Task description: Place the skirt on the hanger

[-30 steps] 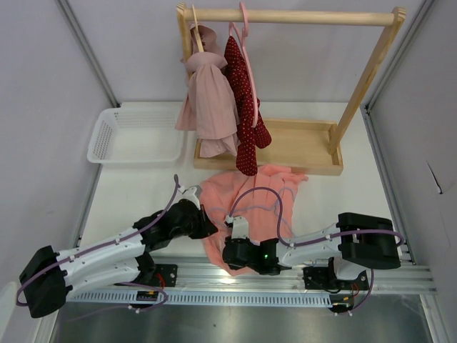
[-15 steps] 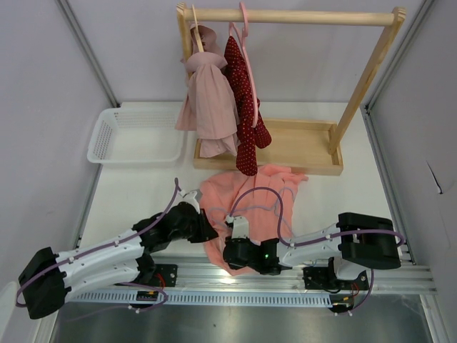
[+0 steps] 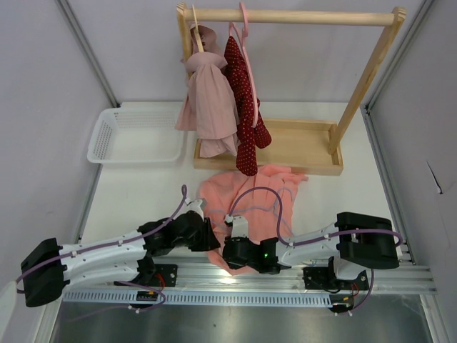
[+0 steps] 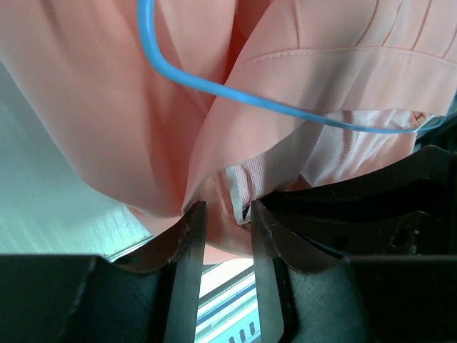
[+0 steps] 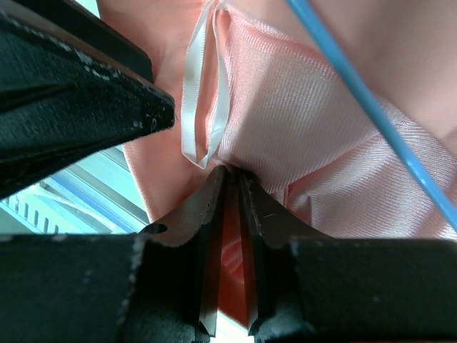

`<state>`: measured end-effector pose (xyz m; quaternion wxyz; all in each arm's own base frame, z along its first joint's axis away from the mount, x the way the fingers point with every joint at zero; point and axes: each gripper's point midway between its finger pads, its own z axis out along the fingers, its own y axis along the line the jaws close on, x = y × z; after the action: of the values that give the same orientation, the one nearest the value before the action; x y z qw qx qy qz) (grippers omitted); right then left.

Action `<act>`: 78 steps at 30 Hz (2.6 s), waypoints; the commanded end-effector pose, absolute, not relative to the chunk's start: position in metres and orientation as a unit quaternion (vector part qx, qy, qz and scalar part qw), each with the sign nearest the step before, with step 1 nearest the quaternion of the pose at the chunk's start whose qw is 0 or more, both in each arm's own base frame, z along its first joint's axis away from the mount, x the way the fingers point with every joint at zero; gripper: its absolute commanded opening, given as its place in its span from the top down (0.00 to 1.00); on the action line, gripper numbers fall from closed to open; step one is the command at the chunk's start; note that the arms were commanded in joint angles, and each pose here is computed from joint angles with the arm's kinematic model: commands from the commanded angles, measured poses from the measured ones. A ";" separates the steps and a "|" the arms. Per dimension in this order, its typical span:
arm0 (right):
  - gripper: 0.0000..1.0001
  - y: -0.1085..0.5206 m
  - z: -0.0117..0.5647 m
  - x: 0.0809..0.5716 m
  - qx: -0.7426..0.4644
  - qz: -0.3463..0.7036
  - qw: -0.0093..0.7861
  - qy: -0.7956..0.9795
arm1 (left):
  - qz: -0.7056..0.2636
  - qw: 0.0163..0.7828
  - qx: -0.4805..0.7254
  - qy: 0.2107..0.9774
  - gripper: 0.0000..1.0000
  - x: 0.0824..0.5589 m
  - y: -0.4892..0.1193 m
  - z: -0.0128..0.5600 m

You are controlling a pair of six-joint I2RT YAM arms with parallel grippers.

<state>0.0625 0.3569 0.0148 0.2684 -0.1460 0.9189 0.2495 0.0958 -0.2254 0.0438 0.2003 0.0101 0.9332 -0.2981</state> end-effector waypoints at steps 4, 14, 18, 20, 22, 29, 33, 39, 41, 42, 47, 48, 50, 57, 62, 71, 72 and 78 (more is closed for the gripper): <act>0.82 0.343 0.000 0.078 -0.147 0.207 0.287 0.924 | -0.300 0.210 -0.013 0.930 0.63 0.099 -0.235 0.052; 0.83 0.339 -0.003 0.079 -0.144 0.206 0.285 0.925 | -0.302 0.201 -0.001 0.932 0.68 0.097 -0.247 0.049; 0.83 0.338 -0.004 0.080 -0.142 0.206 0.286 0.925 | -0.317 0.206 0.013 0.926 0.67 0.098 -0.255 0.056; 0.83 0.338 -0.005 0.080 -0.142 0.205 0.285 0.925 | -0.309 0.212 0.014 0.927 0.67 0.101 -0.253 0.058; 0.83 0.337 -0.004 0.080 -0.141 0.206 0.285 0.925 | -0.298 0.208 0.018 0.932 0.67 0.103 -0.251 0.053; 0.84 0.334 -0.003 0.081 -0.141 0.204 0.288 0.925 | -0.297 0.194 0.023 0.935 0.76 0.108 -0.255 0.043; 0.84 0.332 -0.001 0.085 -0.138 0.201 0.293 0.925 | -0.293 0.194 0.028 0.936 0.84 0.111 -0.257 0.044; 0.84 0.329 0.002 0.090 -0.135 0.197 0.301 0.923 | -0.297 0.216 0.024 0.930 1.00 0.129 -0.254 0.057; 0.84 0.329 0.003 0.091 -0.140 0.193 0.304 0.922 | -0.296 0.222 0.019 0.929 1.00 0.137 -0.250 0.059; 0.84 0.329 0.004 0.092 -0.141 0.192 0.305 0.922 | -0.294 0.225 0.018 0.929 1.00 0.140 -0.248 0.060; 0.83 0.329 0.003 0.088 -0.143 0.192 0.304 0.922 | -0.304 0.224 0.017 0.926 1.00 0.150 -0.248 0.063; 0.83 0.329 0.002 0.088 -0.144 0.191 0.304 0.922 | -0.310 0.227 0.019 0.923 1.00 0.153 -0.250 0.066; 0.83 0.330 0.004 0.088 -0.145 0.192 0.305 0.922 | -0.319 0.220 0.031 0.921 1.00 0.153 -0.255 0.069; 0.77 0.323 0.025 0.096 -0.141 0.185 0.324 0.917 | -0.337 0.209 0.039 0.917 1.00 0.146 -0.259 0.074; 0.74 0.321 0.040 0.106 -0.129 0.196 0.333 0.913 | -0.343 0.206 0.031 0.916 1.00 0.141 -0.254 0.070; 0.70 0.334 0.057 0.114 -0.097 0.243 0.330 0.907 | -0.352 0.204 0.023 0.913 1.00 0.138 -0.253 0.066; 0.69 0.335 0.059 0.115 -0.093 0.248 0.330 0.906 | -0.357 0.206 0.023 0.911 1.00 0.138 -0.254 0.068; 0.70 0.344 0.072 0.116 -0.077 0.280 0.329 0.899 | -0.358 0.210 0.022 0.909 1.00 0.139 -0.254 0.070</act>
<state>0.1100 0.3323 0.0477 0.3112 -0.1018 0.9145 0.2378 0.1336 -0.2481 0.0582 0.1961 0.0278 0.9214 -0.3343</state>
